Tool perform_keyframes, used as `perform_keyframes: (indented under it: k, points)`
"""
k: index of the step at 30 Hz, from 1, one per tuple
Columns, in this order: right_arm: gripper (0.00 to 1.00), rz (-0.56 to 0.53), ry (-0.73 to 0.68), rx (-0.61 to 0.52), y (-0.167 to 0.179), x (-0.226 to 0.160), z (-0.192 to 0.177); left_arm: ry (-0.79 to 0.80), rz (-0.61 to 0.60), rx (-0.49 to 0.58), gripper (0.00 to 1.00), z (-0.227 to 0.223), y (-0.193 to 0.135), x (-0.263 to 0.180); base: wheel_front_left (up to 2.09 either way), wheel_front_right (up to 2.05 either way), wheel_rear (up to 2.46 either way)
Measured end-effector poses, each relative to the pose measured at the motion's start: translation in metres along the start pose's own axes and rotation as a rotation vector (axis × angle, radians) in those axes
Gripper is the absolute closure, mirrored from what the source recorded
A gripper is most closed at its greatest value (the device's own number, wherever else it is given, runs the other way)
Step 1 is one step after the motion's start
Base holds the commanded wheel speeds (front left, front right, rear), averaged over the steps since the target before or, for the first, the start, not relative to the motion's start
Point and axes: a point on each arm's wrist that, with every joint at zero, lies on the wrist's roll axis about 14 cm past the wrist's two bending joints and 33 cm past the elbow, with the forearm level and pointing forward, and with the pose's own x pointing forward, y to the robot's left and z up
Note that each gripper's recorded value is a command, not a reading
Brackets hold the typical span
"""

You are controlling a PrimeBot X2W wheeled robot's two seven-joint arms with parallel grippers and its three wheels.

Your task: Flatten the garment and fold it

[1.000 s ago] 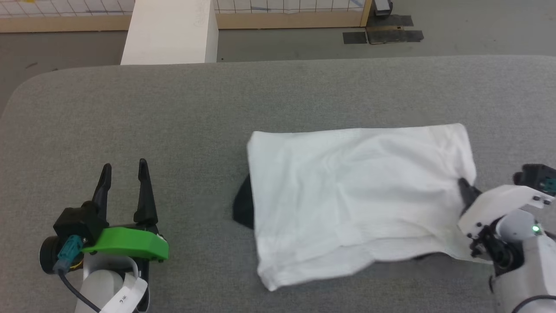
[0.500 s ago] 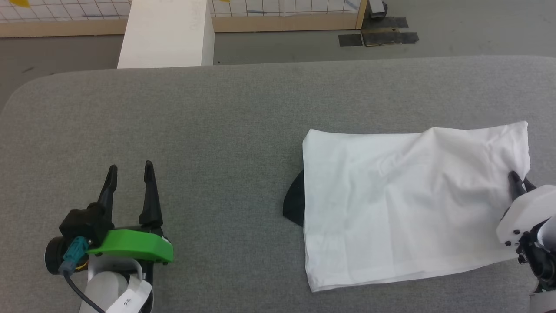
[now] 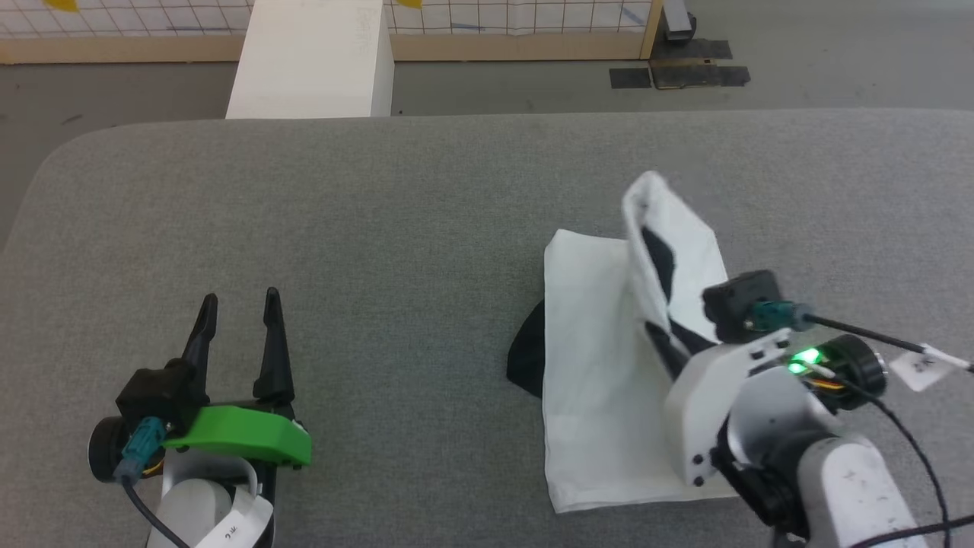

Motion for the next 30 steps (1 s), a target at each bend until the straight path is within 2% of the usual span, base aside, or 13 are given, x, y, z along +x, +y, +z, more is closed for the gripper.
perform_keyframes:
  k: [10, 18, 19, 20, 22, 26, 28, 30]
  points:
    - [1.0, 0.177, 0.178, -0.032, 0.049, 0.04, -0.039, 0.022, 0.012, 0.005, 0.0, -0.008, 0.005, -0.001, 0.0, 0.0, 0.0]
    - [1.0, 0.237, 0.305, -0.055, 0.064, 0.061, -0.07, 0.038, 0.03, 0.009, 0.0, -0.015, 0.012, 0.002, 0.0, 0.0, 0.0]
    - [0.56, 0.246, 0.315, -0.051, 0.067, 0.062, -0.073, 0.041, 0.031, 0.009, 0.0, -0.016, 0.012, 0.002, 0.0, 0.0, 0.0]
    - [0.0, 0.25, 0.319, -0.048, 0.067, 0.063, -0.074, 0.043, 0.031, 0.009, 0.0, -0.016, 0.012, 0.002, 0.0, 0.0, 0.0]
    - [0.0, 0.269, 0.311, -0.025, 0.071, 0.063, -0.072, 0.045, 0.03, 0.009, 0.0, -0.017, 0.012, 0.002, 0.0, 0.0, 0.0]
    - [0.0, 0.314, 0.072, 0.078, 0.078, 0.057, -0.018, 0.031, 0.024, 0.006, 0.0, -0.012, 0.009, 0.003, 0.0, 0.0, 0.0]
    - [0.0, 0.317, -0.114, 0.156, 0.07, 0.048, 0.024, 0.021, 0.018, 0.005, 0.0, -0.009, 0.007, 0.004, 0.0, 0.0, 0.0]
    - [0.0, 0.298, -0.238, 0.195, 0.059, 0.039, 0.049, 0.012, 0.012, 0.003, 0.0, -0.006, 0.005, 0.005, 0.0, 0.0, 0.0]
